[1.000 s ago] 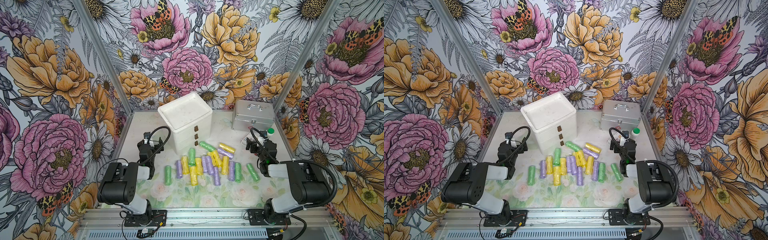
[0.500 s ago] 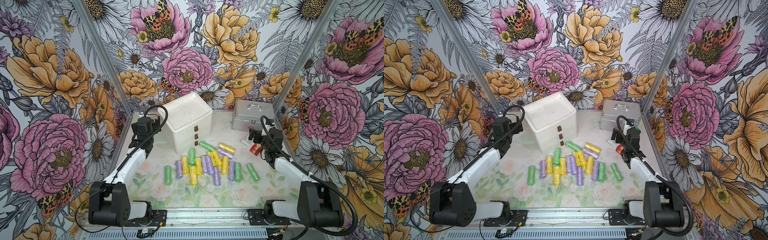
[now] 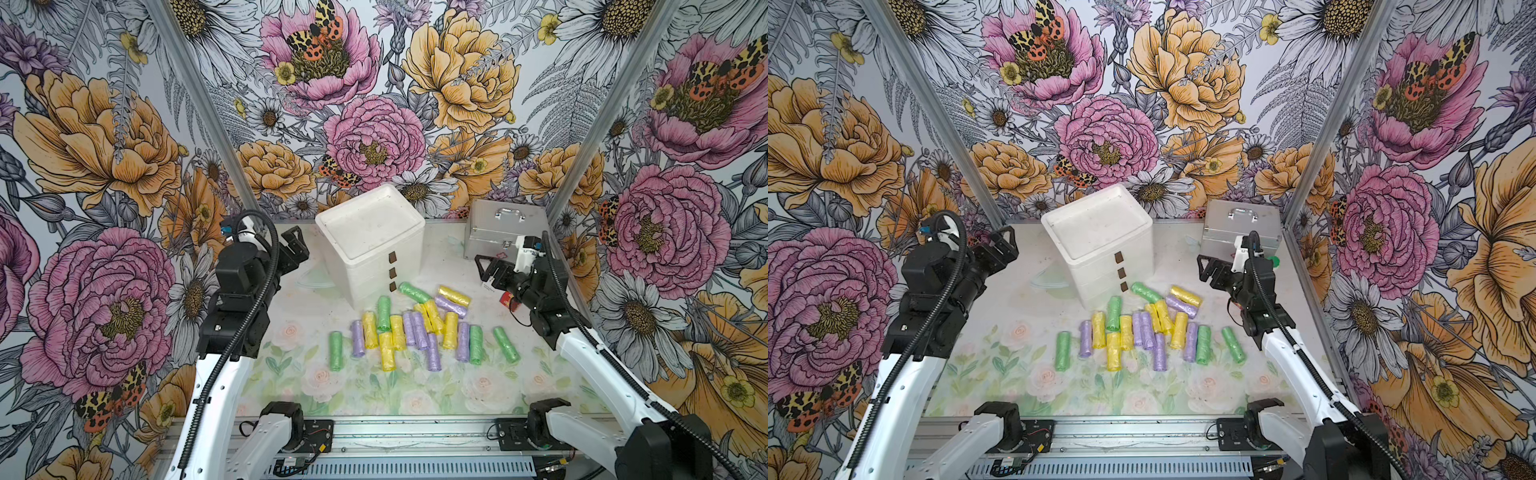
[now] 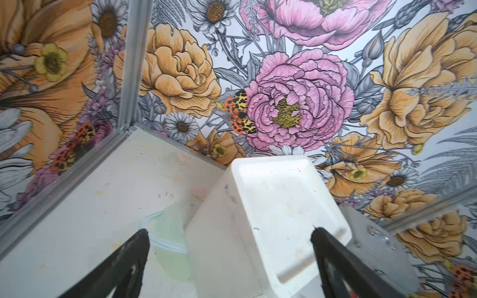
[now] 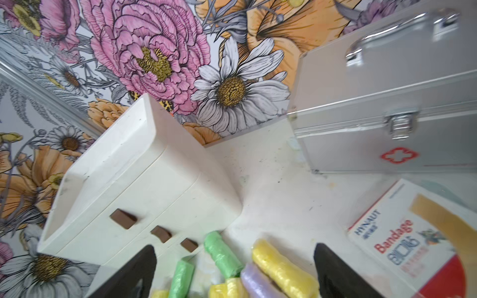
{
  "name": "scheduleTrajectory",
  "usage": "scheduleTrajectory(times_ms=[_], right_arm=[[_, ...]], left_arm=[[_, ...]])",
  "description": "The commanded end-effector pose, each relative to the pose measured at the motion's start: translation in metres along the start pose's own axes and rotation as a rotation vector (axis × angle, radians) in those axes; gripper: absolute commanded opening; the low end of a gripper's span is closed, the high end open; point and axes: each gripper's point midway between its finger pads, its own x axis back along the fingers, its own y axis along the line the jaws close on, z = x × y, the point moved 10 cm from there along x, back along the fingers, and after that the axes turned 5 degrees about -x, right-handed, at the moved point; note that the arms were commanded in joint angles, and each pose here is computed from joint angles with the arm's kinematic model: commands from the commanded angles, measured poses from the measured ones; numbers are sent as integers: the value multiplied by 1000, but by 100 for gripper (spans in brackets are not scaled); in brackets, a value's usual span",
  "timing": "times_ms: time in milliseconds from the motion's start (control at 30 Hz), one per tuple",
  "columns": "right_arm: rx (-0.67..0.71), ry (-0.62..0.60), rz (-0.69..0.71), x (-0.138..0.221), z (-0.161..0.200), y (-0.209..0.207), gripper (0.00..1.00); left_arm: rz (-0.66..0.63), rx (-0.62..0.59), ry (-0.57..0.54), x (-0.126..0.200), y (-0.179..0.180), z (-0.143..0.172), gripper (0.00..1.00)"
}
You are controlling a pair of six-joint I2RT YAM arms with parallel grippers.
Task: Sort the rolls of trash bags by color and place them into the drawer
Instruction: Open the drawer in the storage box.
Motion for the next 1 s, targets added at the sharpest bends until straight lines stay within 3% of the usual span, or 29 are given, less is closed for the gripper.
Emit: scheduleTrajectory(times_ms=[0, 200, 300, 733, 967], right_arm=[[-65, 17, -61, -9, -2, 22, 95], [-102, 66, -146, -38, 20, 49, 92], [-116, 103, -173, -53, 31, 58, 92], [-107, 209, -201, -83, 59, 65, 91], [-118, 228, -303, -96, 65, 70, 84]], left_arm=[[41, 109, 242, -34, -6, 12, 97], [-44, 172, 370, -94, -1, 21, 82], [-99, 161, 406, -114, -5, 30, 81], [-225, 62, 365, -138, -18, 25, 84], [-319, -20, 427, -156, -26, 35, 79]])
